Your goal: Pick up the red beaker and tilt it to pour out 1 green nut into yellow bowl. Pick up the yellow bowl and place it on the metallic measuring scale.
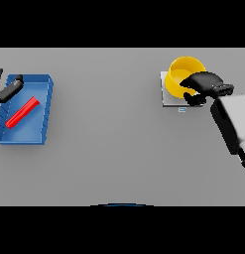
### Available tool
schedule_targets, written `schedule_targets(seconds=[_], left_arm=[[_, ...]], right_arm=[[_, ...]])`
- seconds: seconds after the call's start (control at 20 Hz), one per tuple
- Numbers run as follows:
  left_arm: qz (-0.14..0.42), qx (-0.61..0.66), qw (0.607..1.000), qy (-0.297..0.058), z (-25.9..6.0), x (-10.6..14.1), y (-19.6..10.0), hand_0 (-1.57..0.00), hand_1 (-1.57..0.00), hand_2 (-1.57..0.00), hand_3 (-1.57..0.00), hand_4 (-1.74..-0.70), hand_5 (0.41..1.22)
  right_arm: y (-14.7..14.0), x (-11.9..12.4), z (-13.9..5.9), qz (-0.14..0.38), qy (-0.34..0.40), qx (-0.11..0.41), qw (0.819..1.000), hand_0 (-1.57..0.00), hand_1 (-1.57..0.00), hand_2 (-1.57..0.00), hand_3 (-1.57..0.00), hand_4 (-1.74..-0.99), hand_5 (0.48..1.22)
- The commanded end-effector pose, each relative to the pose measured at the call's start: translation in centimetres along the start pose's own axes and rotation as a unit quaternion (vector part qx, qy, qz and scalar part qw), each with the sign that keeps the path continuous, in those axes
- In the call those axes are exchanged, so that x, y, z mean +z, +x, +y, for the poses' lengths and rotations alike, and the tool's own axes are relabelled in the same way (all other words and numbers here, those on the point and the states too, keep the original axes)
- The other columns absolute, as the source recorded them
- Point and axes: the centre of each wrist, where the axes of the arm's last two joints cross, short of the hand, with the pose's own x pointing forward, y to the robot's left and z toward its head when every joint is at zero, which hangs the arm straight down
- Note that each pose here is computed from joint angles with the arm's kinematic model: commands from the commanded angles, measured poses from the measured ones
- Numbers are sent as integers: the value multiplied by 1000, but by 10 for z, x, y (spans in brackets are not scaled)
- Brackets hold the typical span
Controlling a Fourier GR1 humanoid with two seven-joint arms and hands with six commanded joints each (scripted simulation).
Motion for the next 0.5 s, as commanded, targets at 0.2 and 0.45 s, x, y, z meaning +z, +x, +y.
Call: schedule_targets(seconds=[0.2, 0.45], left_arm=[[3, 1, 1000, 3, -1, -3, 2, 1, 1, 1, 1, -722, 700], [-2, 1, 1000, 2, -2, -1, 5, 1, 1, 1, 1, -720, 693]], right_arm=[[4, -1, 2, -18, 4, 20, 1000, -120, -194, -311, -411, -1456, 827], [1, -1, 5, 7, 18, 10, 1000, -39, -63, -103, -272, -1410, 759]])
